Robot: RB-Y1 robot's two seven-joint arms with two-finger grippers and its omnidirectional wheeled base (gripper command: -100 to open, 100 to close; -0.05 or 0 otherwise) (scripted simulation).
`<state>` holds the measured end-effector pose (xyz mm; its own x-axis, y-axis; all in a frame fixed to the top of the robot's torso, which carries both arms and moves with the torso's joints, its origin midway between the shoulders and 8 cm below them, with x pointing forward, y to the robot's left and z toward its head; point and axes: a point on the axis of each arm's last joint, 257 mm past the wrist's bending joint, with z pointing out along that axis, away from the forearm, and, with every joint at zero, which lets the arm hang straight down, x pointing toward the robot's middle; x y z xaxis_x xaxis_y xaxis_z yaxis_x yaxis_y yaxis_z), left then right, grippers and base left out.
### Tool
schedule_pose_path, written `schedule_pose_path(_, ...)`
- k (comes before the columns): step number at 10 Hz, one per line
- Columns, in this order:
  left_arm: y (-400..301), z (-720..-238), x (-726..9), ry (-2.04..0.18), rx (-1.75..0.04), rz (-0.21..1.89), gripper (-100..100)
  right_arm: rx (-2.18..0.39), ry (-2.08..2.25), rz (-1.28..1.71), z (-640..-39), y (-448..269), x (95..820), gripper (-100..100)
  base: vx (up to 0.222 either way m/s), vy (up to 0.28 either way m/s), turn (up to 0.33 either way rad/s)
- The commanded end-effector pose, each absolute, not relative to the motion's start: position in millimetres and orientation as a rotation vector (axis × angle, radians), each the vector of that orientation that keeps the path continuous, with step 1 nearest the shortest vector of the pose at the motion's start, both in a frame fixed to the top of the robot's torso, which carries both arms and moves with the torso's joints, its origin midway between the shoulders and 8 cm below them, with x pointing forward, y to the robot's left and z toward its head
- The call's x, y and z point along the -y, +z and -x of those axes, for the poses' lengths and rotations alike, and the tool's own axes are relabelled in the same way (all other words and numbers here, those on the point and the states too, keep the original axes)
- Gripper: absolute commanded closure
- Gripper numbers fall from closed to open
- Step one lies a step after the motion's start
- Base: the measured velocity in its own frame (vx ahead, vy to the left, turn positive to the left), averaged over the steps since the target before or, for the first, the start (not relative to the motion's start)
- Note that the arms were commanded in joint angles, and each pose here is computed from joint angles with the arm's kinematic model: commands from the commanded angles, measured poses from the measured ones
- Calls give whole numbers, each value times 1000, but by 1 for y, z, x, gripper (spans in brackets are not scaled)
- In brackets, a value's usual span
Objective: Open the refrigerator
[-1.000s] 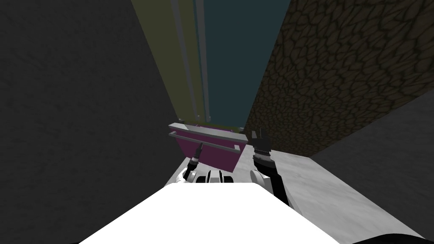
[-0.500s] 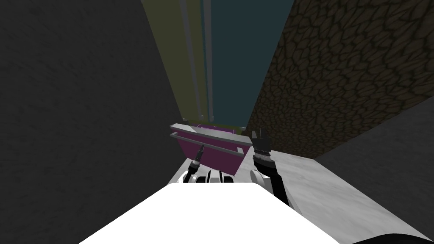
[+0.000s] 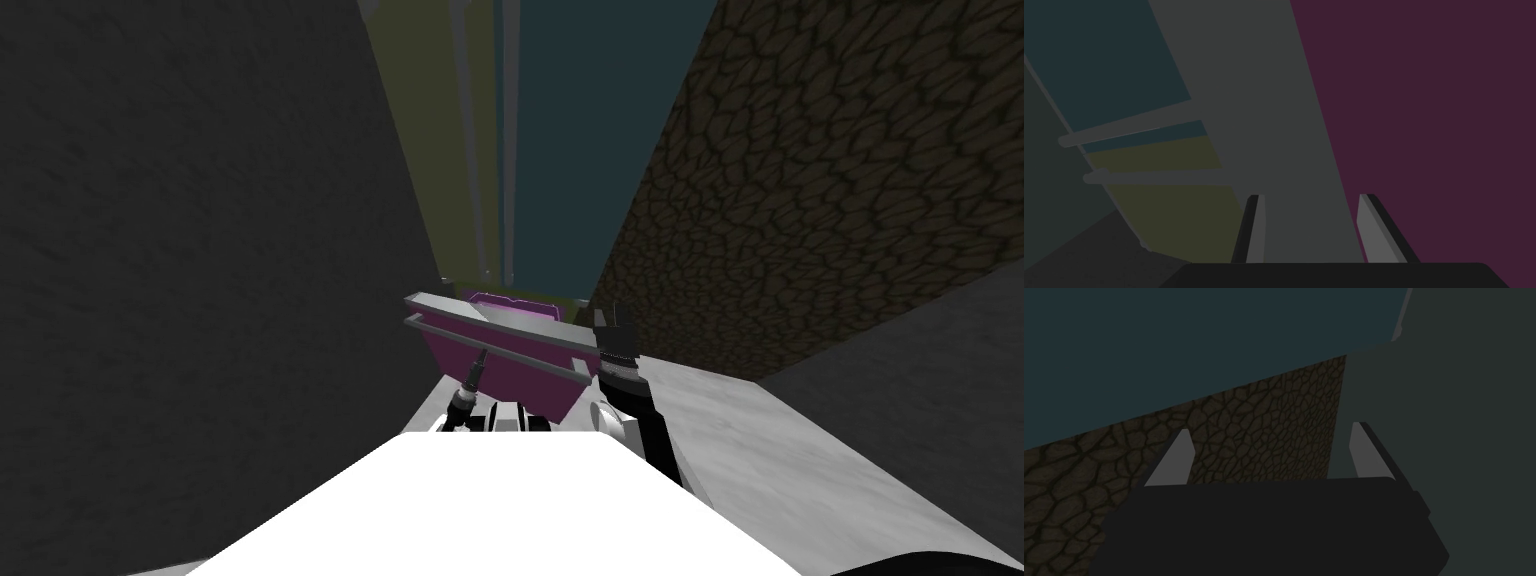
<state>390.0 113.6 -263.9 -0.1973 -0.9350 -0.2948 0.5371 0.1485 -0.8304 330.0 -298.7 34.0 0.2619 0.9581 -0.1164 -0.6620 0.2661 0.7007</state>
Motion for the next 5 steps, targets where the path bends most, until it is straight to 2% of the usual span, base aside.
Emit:
schedule_pose_path(1,-263,-386,-107,-1436,-1085,493,100,-599,1186,-591,-330,34,299,0,-16,25,-12)
schedule_pose_path(3,-261,-382,-105,-1442,-1082,486,100,-599,1186,-591,-330,34,299,0,-123,42,27)
schedule_pose_path(5,-259,-380,-105,-1447,-1077,479,100,-599,1187,-591,-330,34,299,0,-183,56,11)
